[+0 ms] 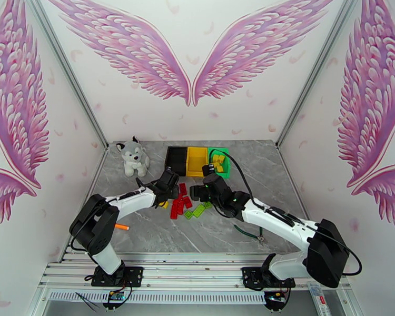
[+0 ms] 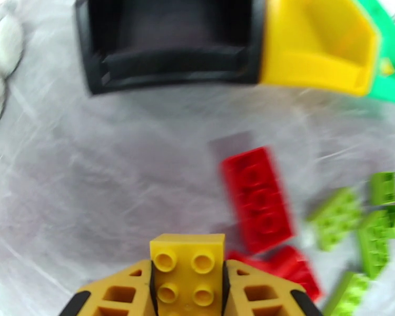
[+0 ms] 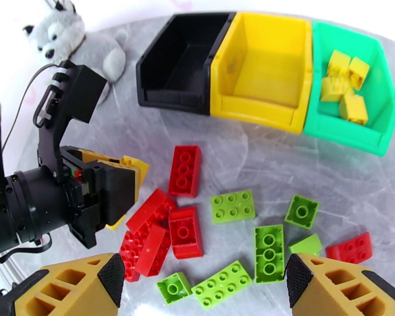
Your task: Sort the legos into containers by color
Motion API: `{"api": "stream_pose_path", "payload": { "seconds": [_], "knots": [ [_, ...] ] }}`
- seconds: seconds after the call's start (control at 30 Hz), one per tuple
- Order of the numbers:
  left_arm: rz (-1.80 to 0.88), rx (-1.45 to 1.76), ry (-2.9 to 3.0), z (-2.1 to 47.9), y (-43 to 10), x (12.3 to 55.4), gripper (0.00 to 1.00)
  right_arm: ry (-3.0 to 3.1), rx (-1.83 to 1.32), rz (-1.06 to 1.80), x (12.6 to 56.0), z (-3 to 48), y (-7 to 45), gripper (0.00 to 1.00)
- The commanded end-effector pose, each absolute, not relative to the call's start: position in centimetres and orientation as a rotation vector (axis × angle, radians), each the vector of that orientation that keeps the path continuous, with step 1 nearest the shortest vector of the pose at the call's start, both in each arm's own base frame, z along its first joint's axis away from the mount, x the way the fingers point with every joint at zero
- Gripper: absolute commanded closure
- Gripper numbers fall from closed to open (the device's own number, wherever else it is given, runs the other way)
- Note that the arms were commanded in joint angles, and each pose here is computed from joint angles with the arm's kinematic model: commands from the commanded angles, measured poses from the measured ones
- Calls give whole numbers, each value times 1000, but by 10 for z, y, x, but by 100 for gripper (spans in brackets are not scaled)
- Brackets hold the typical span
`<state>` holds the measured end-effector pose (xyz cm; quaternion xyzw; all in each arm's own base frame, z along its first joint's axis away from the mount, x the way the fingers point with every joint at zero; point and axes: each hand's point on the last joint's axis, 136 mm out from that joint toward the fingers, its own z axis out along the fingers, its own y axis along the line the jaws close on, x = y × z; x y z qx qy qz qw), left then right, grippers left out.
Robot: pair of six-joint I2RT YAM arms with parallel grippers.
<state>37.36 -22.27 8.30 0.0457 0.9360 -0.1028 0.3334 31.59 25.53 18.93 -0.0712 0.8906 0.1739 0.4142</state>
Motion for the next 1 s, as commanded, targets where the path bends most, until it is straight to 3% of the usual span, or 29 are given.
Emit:
{"api": "stream_pose_path", "payload": {
  "seconds": [0.0,0.4,0.83,0.97],
  "knots": [
    [-526,134,2377,108,-254,373,71,2206,-149,384,315,198,239,12],
    [-1145,70,2182,153,-339,410,71,2136,-10,363,314,216,199,9],
    [-1492,-33,1964,190,-410,489,71,2089,63,354,311,227,177,7],
    [-1500,-49,1958,190,-419,507,53,2087,67,355,311,228,175,7]
  ]
}}
